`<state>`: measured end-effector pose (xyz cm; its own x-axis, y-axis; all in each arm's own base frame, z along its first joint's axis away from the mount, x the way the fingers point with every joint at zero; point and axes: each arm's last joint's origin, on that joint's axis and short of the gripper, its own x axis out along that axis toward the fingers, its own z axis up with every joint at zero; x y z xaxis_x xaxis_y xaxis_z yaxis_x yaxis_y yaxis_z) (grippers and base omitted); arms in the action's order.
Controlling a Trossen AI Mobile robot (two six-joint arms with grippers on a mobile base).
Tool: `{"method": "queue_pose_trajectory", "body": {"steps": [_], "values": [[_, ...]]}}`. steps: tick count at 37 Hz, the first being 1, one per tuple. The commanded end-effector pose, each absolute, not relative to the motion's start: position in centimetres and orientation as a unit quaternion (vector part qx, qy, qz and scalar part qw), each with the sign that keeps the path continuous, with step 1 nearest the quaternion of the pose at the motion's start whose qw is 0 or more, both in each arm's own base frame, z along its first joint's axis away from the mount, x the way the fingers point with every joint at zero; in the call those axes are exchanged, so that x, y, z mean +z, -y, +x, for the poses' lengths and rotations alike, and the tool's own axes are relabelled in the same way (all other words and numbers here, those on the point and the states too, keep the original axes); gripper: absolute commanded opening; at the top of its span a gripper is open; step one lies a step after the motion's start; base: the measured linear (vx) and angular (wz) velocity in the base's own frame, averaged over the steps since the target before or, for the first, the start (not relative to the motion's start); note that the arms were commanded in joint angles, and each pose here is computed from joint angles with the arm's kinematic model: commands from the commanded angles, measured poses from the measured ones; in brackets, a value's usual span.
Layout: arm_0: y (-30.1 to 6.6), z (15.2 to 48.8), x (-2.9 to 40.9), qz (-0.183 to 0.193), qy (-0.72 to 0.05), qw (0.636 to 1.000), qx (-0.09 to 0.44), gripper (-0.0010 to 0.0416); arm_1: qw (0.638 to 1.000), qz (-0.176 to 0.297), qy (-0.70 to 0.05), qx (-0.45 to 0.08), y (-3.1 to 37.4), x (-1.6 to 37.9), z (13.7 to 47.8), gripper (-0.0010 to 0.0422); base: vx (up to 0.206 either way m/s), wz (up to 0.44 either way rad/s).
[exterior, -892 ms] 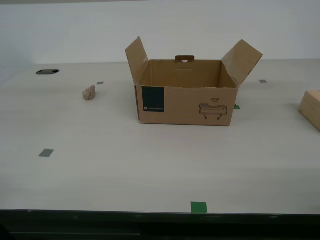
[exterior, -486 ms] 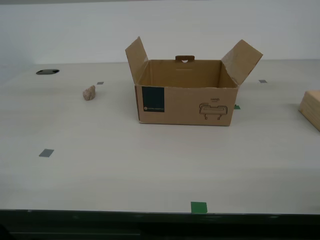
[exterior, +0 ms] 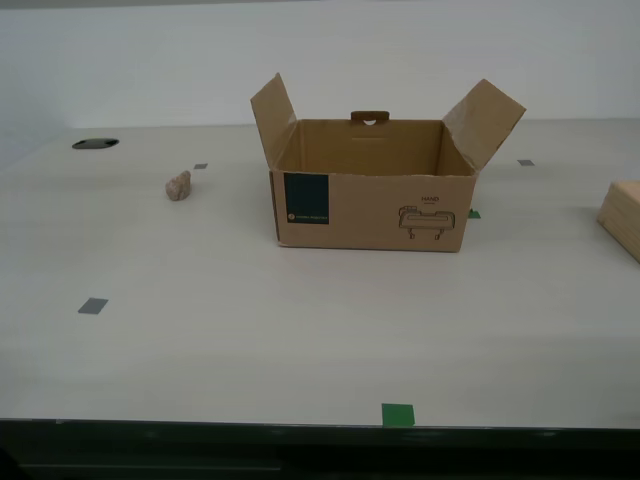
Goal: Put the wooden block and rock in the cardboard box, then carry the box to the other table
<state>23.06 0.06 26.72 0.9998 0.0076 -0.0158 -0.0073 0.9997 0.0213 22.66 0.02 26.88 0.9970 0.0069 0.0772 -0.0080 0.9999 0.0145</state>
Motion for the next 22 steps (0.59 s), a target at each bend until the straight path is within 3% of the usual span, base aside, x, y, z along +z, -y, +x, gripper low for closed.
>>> {"method": "queue_pose_trajectory", "body": {"steps": [1, 22], "values": [[-0.06, 23.06, 26.77, 0.012, -0.006, 1.0, 0.004, 0.0, 0.999, 0.009, 0.041, 0.004, -0.03, 26.95, 22.65, 0.0, 0.0, 0.0], [-0.06, 23.06, 26.77, 0.012, -0.006, 1.0, 0.004, 0.0, 0.999, 0.009, 0.041, 0.004, -0.03, 26.95, 22.65, 0.0, 0.0, 0.0]]}}
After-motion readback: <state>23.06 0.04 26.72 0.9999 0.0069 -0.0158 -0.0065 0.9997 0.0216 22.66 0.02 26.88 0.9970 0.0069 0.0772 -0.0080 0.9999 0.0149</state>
